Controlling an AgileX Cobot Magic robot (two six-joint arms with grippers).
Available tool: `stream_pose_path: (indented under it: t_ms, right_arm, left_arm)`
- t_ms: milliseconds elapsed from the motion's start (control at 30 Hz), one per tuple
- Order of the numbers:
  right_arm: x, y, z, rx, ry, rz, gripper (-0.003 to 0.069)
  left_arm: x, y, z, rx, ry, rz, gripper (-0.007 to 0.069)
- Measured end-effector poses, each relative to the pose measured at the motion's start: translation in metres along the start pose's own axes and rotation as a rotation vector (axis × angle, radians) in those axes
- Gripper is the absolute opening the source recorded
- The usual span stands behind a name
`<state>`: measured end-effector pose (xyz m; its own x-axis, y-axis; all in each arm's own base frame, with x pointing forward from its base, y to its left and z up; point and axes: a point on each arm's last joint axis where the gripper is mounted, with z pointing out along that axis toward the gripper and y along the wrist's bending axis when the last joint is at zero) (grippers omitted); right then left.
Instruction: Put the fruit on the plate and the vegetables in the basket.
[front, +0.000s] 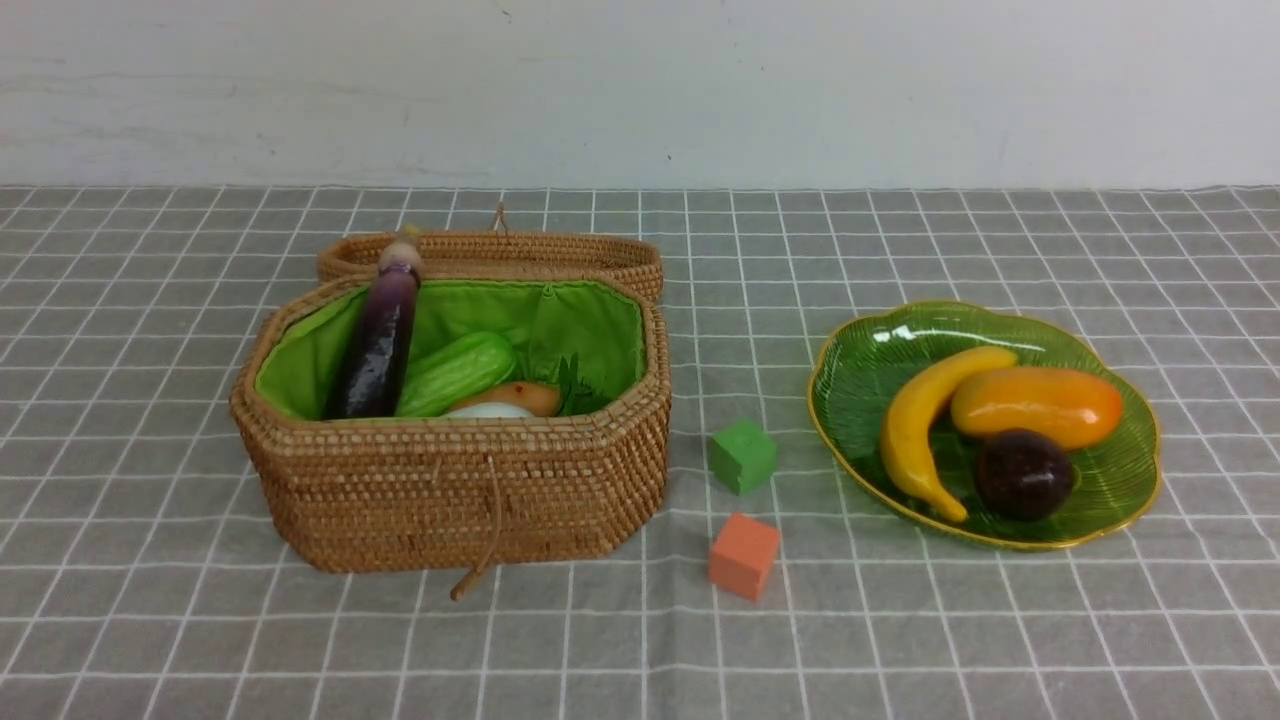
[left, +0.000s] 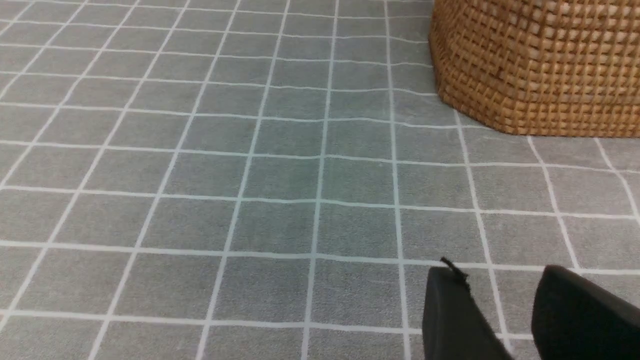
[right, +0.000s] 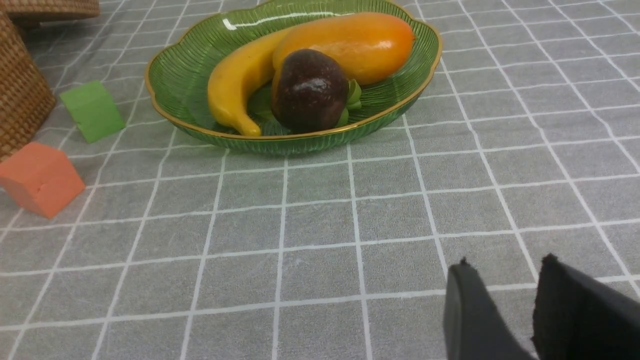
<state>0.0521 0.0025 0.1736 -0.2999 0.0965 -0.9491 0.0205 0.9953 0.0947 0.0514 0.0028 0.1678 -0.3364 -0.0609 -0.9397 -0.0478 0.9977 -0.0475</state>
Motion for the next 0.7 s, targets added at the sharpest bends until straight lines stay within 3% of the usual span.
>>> stream_pose_path:
  t_ms: [133,700]
  right_arm:
    - [0.0000,0.0000,0.0000,0.000,0.000,0.000,0.0217]
    - [0.0000,0.0000,0.0000,0.000,0.000,0.000,0.0238]
  left_arm:
    - [-0.0017,-0.0023,0.0004,0.039,-0.026,0.012,0.0239]
    - [-0.0024,-0.0025,0.0003,0.043,-0.034,0.013,0.0239]
